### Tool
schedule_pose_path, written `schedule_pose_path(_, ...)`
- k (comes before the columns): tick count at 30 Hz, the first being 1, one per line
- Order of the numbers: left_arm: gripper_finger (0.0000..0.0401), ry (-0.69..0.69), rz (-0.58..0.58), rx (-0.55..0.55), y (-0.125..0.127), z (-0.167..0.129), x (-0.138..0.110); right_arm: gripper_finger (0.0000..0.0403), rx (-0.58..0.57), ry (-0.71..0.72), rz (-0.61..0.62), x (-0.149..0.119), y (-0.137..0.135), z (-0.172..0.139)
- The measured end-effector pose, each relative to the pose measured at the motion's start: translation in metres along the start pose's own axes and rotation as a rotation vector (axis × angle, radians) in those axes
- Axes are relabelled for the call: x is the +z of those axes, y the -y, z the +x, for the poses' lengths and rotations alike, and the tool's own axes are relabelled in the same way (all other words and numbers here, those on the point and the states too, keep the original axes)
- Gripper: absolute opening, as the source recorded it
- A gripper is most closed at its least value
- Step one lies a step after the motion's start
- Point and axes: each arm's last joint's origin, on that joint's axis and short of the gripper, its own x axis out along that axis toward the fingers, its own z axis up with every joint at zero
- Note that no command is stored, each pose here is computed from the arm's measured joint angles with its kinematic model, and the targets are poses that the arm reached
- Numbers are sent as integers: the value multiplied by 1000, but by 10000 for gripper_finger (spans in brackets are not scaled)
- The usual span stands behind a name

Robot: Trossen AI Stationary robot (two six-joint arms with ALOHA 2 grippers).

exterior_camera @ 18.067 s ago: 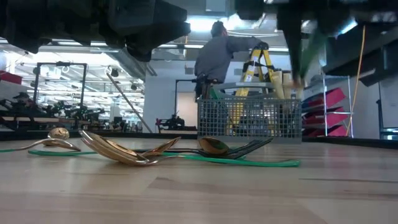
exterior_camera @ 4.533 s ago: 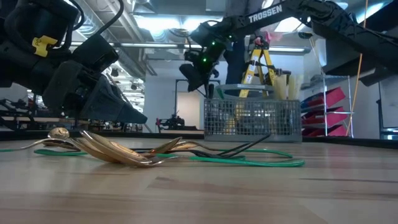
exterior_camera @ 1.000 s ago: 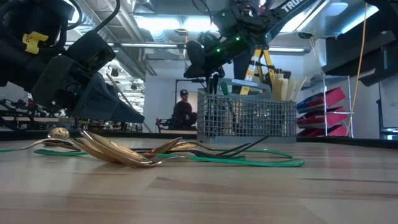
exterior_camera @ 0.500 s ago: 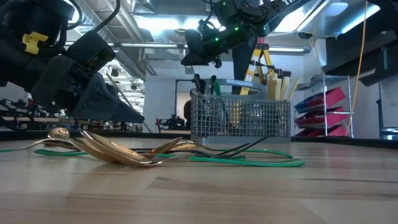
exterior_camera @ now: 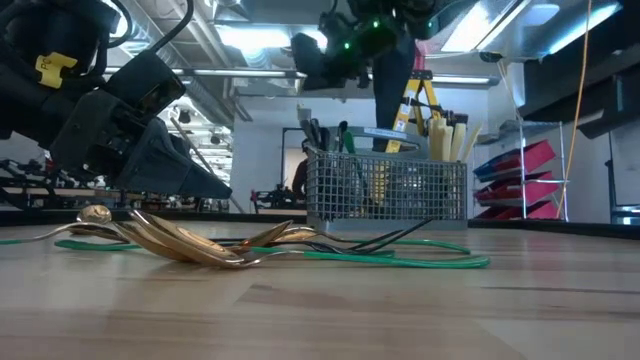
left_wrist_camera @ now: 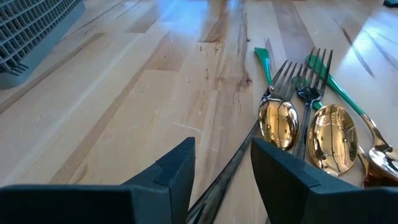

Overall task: Sort silverware
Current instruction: Put the green spoon into the gray organizer

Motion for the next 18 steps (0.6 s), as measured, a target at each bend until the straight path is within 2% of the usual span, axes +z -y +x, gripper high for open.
schedule_pose_path(4,141,2,-1,0,0,0,0,3,-44,4,3,1,-5,-4)
schedule_pose_path(11,141,3,-6,-2,0,0,0,6,-36,-46,-1,-4,-5,-5)
schedule_pose_path(14,141,3,-4,-2,0,0,0,7,26,-84,-57,-3,-13,-14)
schedule_pose_path(18,141,0,-5,-5,1,0,0,7,213,-238,-203,-14,-35,-36)
